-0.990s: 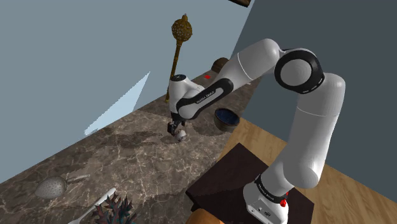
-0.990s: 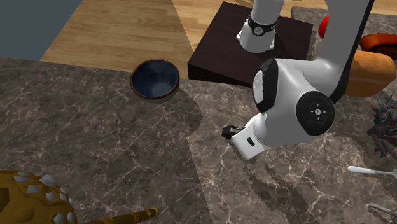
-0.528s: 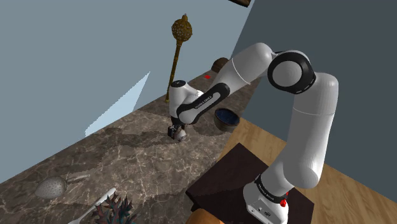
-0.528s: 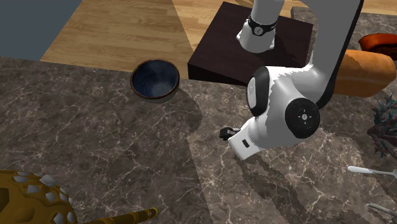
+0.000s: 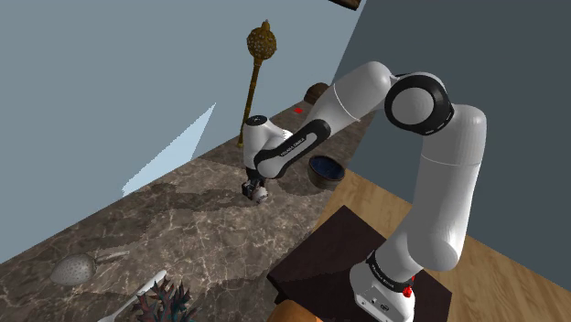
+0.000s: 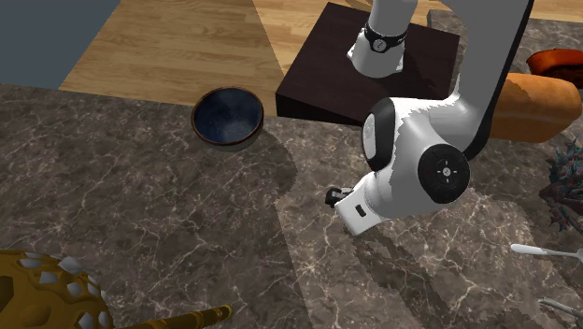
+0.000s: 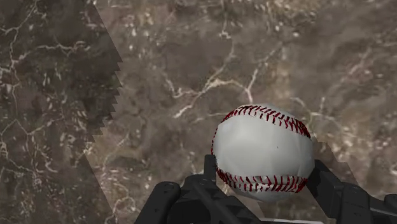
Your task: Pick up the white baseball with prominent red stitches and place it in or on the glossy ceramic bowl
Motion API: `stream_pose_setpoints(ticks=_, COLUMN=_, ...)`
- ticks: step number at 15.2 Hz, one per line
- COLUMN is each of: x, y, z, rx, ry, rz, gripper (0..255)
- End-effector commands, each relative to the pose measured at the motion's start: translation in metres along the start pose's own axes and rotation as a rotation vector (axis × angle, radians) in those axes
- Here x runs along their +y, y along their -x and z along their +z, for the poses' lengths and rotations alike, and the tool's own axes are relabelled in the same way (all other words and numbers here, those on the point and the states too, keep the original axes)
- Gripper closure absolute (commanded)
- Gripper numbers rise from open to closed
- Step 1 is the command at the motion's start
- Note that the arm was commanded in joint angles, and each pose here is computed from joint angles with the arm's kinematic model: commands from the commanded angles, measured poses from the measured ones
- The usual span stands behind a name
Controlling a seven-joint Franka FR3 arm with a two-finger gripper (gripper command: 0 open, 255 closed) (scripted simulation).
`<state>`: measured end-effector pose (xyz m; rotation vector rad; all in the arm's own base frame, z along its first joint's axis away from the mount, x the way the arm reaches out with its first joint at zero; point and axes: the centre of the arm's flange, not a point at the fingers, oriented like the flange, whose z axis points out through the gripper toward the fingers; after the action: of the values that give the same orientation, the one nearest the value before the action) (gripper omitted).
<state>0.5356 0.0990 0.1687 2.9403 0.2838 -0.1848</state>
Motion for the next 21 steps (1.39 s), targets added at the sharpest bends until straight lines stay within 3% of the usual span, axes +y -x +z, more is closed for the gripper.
stream_pose_setpoints(ticks=1, x=0.000, y=0.000, z=0.000, rx=0.000, ry=0.000, rz=0.000, gripper=255)
stream_pose_setpoints(ticks=7, x=0.000, y=0.000, z=0.000, rx=0.000, ry=0.000, rz=0.000, gripper=255)
stream_pose_setpoints(ticks=21, x=0.012, y=0.010, z=-0.072, rx=0.000, ry=0.000, rz=0.000, gripper=255)
